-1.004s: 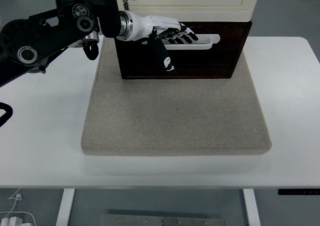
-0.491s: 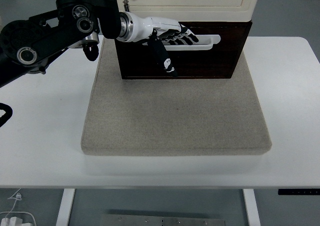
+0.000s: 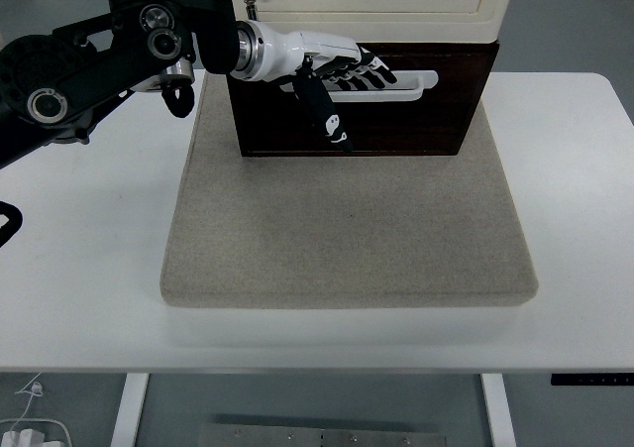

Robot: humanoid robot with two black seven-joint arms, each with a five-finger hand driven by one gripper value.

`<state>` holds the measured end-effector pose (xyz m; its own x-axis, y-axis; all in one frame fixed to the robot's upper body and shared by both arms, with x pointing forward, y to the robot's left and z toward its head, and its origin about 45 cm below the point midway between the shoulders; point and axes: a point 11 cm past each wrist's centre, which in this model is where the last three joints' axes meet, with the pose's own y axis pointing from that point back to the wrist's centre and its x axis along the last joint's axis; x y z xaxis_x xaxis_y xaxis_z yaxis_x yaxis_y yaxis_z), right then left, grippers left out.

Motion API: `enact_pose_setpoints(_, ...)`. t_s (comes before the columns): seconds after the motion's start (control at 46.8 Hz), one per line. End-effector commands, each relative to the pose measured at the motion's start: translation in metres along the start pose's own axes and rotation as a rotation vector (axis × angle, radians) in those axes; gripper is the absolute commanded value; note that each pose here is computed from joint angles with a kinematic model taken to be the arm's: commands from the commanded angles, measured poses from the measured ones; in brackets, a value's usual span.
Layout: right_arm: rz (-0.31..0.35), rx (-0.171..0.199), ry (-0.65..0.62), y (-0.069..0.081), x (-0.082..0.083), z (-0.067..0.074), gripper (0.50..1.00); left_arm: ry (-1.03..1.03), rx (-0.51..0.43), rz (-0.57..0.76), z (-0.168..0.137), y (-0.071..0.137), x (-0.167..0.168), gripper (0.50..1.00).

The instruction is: Open the drawer under the combination cabinet

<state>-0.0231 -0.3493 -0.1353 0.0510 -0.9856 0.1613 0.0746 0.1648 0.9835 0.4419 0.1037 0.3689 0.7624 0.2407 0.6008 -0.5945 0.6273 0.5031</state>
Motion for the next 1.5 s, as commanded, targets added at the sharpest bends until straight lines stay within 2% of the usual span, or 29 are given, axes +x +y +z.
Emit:
enact_pose_setpoints(0.0, 0.000, 0.000, 0.000, 0.000, 0.000, 0.000, 0.928, -0.002, -0.004, -0.006, 0.001, 0.001, -0.001, 1.000)
enact_pose_setpoints(1.474, 0.000, 0.000, 0.000, 0.000, 0.000, 0.000, 0.928, -0.006, -0.044, -0.077, 0.007, 0.014, -0.009, 1.000)
